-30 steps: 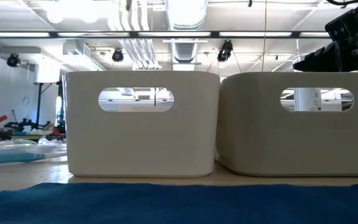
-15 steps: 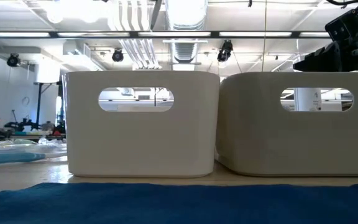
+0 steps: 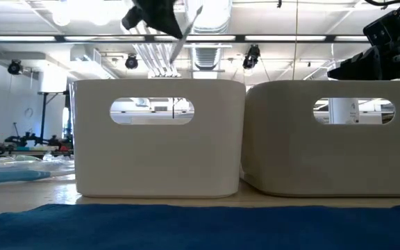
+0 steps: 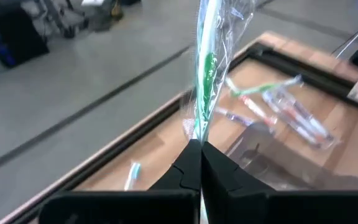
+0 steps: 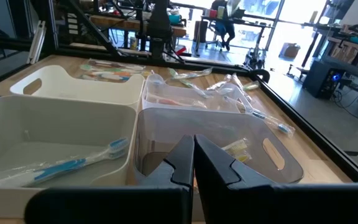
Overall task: Pick & Place Toothbrushes
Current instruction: Put the green toothbrush into the transparent bin
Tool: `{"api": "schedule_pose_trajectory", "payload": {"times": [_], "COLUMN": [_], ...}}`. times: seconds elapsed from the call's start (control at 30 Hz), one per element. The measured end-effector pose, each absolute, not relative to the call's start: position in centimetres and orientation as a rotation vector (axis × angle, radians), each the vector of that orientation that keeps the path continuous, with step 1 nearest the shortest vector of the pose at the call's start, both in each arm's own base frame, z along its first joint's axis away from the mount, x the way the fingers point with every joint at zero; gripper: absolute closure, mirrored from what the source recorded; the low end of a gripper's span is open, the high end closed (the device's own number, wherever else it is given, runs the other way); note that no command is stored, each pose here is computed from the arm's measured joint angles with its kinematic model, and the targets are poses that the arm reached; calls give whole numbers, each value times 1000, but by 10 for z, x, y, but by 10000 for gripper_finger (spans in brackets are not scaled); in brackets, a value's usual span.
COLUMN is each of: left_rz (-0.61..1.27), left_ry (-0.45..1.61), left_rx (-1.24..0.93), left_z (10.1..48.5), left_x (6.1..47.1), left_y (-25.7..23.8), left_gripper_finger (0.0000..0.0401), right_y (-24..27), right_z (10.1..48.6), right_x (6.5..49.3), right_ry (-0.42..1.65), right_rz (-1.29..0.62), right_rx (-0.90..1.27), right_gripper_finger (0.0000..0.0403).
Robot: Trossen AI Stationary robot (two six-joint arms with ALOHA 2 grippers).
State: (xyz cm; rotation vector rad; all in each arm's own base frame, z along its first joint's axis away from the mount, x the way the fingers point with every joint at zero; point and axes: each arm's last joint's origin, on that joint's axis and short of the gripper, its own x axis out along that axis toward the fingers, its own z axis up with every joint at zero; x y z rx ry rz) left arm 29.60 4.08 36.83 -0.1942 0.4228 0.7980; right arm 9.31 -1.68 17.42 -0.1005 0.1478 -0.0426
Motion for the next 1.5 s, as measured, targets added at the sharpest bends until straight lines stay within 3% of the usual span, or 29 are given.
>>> {"api": "schedule_pose_trajectory", "payload": {"times": [0.5,0.97,1.5], "left_rz": [847,867,814], "left_ry": [733,791,852], "left_rx": [-453,-626,-699], "left_z": [321,299,240], "left_x": [345,348,345], "left_y": [50,49,41], "left_gripper_finger": [401,401,401], "right_y": [-17,-17,-17], "right_z": [174,174,174], "right_x": [93,93,93], "right_ry": [147,147,147], "right_rz": [-43,-43,-43], "right_rx": [-101,-101,-101], "right_gripper_finger": [394,394,394]}}
